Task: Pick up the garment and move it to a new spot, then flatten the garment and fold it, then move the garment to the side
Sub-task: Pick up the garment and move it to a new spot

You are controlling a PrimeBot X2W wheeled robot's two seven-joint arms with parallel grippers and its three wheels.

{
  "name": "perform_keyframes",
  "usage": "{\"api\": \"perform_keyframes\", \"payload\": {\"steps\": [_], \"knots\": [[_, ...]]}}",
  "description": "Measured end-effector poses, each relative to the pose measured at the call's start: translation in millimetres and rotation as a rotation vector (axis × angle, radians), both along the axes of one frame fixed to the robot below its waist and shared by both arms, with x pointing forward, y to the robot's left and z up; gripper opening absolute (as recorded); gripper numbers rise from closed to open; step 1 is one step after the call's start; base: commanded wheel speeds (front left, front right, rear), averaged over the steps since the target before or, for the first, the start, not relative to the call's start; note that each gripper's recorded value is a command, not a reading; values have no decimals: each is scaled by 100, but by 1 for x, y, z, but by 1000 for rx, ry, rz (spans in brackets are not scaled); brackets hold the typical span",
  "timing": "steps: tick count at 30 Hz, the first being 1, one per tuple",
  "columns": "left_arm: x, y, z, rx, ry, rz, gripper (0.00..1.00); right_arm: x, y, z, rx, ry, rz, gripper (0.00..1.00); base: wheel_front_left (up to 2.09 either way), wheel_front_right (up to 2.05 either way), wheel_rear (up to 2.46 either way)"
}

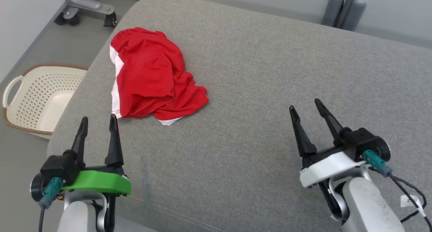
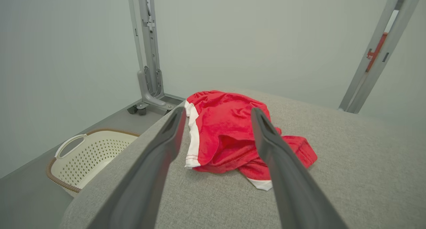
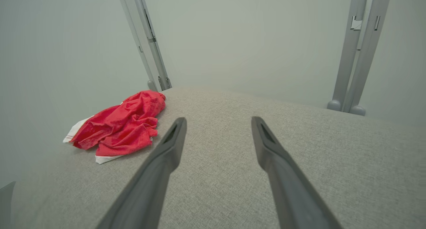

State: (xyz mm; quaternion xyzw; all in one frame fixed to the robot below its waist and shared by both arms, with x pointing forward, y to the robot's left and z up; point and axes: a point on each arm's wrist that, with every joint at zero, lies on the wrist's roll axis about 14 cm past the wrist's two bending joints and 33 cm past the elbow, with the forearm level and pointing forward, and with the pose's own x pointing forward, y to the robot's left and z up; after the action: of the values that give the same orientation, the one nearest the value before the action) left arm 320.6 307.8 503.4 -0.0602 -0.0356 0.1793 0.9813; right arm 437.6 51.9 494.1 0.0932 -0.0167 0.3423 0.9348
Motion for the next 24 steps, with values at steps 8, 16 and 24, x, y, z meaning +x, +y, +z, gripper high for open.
{"api": "perform_keyframes", "payload": {"steps": [8, 16, 24], "knots": [[40, 24, -53, 40, 229, -9, 100, 40, -31, -8, -69, -28, -66, 100, 0, 0, 0], [70, 44, -109, -14, 503, -15, 100, 56, -49, -27, -110, -2, -97, 100, 0, 0, 0], [81, 50, -147, -48, 679, -21, 100, 63, -63, -49, -137, 38, -127, 100, 0, 0, 0]]}}
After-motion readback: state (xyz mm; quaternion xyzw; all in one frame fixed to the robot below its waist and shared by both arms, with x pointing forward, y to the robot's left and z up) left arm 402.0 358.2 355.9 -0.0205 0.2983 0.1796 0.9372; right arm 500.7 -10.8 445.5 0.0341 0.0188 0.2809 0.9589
